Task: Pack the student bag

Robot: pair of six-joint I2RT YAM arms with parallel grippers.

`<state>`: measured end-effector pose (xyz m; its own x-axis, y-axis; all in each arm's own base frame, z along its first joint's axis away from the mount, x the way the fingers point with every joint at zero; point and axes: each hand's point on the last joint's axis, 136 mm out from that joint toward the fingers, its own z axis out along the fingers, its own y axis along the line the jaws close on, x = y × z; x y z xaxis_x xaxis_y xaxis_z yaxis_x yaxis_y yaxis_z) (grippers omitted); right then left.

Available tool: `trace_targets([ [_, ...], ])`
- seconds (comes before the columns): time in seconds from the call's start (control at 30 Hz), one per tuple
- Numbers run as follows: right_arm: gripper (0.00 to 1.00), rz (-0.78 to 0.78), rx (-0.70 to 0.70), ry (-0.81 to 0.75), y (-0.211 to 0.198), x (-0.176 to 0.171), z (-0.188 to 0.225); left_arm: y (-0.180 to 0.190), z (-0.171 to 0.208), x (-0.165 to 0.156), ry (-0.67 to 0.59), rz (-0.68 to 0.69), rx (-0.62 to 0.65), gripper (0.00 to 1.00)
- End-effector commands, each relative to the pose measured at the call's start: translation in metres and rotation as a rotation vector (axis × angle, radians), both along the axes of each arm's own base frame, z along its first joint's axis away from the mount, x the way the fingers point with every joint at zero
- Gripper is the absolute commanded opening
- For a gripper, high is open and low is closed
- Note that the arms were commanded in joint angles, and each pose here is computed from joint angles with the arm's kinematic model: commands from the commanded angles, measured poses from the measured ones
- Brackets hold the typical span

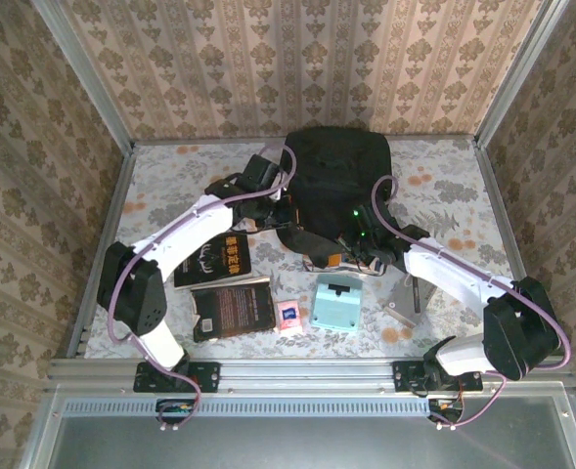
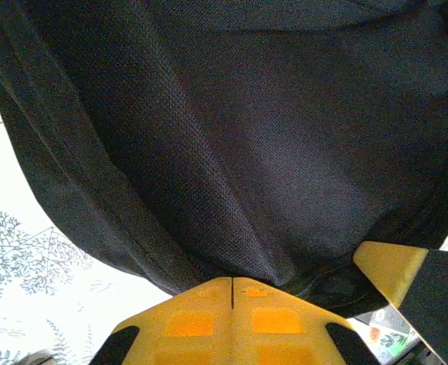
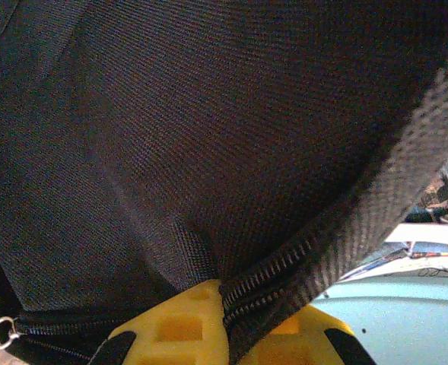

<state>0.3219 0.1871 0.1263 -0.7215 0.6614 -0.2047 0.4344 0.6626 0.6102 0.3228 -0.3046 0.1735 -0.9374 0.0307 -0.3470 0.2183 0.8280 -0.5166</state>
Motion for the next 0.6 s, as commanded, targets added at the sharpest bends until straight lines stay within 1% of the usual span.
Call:
trace_targets([
  [0.0, 0.0, 0.015, -0.186, 0.042, -0.03, -0.013, -0.014, 0.027, 0.002, 0.028, -0.075, 0.035, 0.112, 0.0],
  [0.2, 0.0, 0.036, -0.206, 0.029, -0.033, -0.011, -0.015, 0.035, 0.0, 0.037, -0.086, 0.039, 0.134, 0.0],
  [0.3, 0.0, 0.123, -0.162, -0.042, -0.019, 0.001, -0.001, 0.024, 0.011, 0.032, -0.097, 0.015, 0.072, 0.0],
  [0.4, 0.0, 0.205, -0.138, -0.165, -0.005, 0.018, 0.026, 0.009, 0.033, 0.027, -0.124, -0.011, 0.002, 0.0],
  [0.57, 0.0, 0.226, -0.041, -0.317, 0.013, 0.044, 0.071, -0.005, 0.078, 0.021, -0.211, -0.04, -0.052, 0.0],
])
